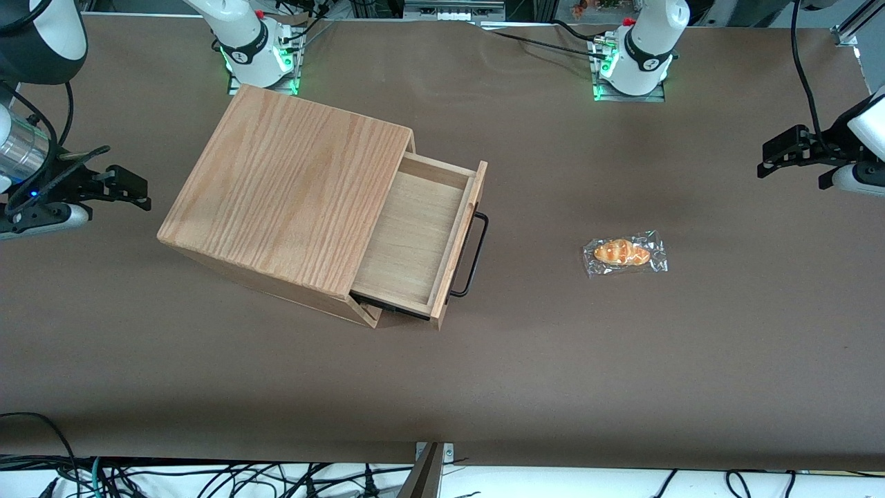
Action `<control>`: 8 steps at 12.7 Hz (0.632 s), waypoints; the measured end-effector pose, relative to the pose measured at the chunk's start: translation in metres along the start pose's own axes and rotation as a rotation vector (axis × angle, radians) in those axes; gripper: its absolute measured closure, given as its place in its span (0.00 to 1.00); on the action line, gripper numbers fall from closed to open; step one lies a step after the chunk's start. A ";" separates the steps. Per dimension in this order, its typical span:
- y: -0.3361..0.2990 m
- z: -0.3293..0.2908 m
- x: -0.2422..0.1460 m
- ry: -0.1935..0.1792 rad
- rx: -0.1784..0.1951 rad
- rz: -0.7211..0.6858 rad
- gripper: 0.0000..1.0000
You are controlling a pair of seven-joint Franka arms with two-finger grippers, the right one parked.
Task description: Open top drawer with left arm
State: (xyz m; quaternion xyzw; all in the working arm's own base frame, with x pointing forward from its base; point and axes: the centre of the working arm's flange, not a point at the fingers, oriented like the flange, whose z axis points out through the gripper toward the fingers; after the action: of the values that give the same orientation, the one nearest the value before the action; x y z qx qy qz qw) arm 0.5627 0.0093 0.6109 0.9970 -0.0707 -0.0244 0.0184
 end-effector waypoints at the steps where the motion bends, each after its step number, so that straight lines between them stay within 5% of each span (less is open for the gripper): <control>1: 0.003 0.000 0.001 0.006 0.001 0.002 0.00; 3: 0.009 0.002 0.006 0.029 0.005 -0.002 0.00; 8: 0.008 0.014 0.009 0.009 0.002 -0.007 0.00</control>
State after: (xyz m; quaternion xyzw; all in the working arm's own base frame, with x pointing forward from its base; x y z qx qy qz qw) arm 0.5694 -0.0005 0.5970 0.9974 -0.0671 -0.0196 0.0175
